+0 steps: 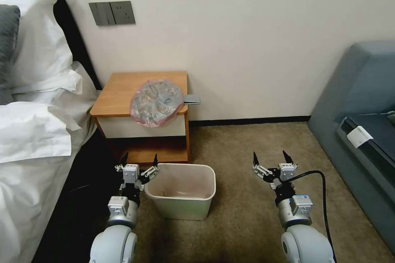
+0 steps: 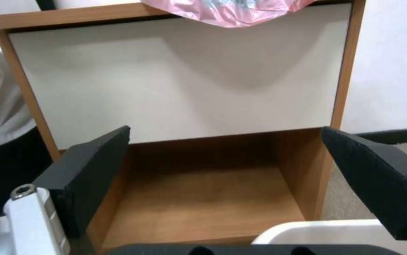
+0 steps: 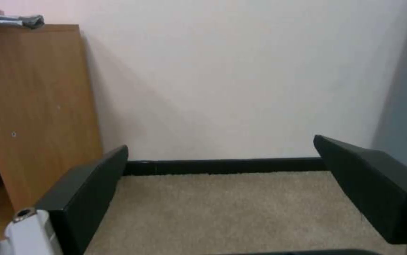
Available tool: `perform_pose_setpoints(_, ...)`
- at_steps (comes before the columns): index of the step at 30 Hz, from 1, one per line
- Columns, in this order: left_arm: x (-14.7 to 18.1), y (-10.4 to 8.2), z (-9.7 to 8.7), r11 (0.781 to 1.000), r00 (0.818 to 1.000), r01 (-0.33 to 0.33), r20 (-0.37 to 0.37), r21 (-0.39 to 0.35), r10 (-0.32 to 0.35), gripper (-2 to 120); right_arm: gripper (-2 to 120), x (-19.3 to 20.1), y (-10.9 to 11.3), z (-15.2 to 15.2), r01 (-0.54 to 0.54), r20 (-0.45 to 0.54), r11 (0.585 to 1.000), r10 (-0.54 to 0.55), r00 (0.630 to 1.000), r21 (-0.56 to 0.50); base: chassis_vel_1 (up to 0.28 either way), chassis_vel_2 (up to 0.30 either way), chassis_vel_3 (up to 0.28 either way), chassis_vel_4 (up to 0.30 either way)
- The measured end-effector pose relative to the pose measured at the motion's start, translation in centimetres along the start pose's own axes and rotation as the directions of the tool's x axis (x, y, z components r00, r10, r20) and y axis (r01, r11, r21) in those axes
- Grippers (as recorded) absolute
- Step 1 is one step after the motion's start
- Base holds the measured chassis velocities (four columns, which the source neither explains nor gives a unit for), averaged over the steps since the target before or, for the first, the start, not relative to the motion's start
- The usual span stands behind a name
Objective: Pick up the garbage bag from the table and place it over the trash can.
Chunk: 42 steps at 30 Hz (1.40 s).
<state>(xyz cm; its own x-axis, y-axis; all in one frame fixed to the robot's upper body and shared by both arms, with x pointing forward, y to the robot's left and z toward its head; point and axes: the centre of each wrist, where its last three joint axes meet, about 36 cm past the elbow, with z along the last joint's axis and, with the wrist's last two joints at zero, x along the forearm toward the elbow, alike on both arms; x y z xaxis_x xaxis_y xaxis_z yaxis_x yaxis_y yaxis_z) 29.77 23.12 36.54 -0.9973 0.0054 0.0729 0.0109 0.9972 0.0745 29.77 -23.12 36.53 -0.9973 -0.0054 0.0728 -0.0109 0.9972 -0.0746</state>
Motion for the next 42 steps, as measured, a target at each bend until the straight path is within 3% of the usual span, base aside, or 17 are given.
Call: perform_pose_setpoints(42, 0.0, 0.0, 0.0, 1.0, 1.0, 0.0, 0.0, 0.0, 0.0, 100, 100, 0.0, 0.0, 0.0, 0.0, 0.0, 1.0, 0.0, 1.0, 0.0, 0.0, 0.0, 0.0, 0.0)
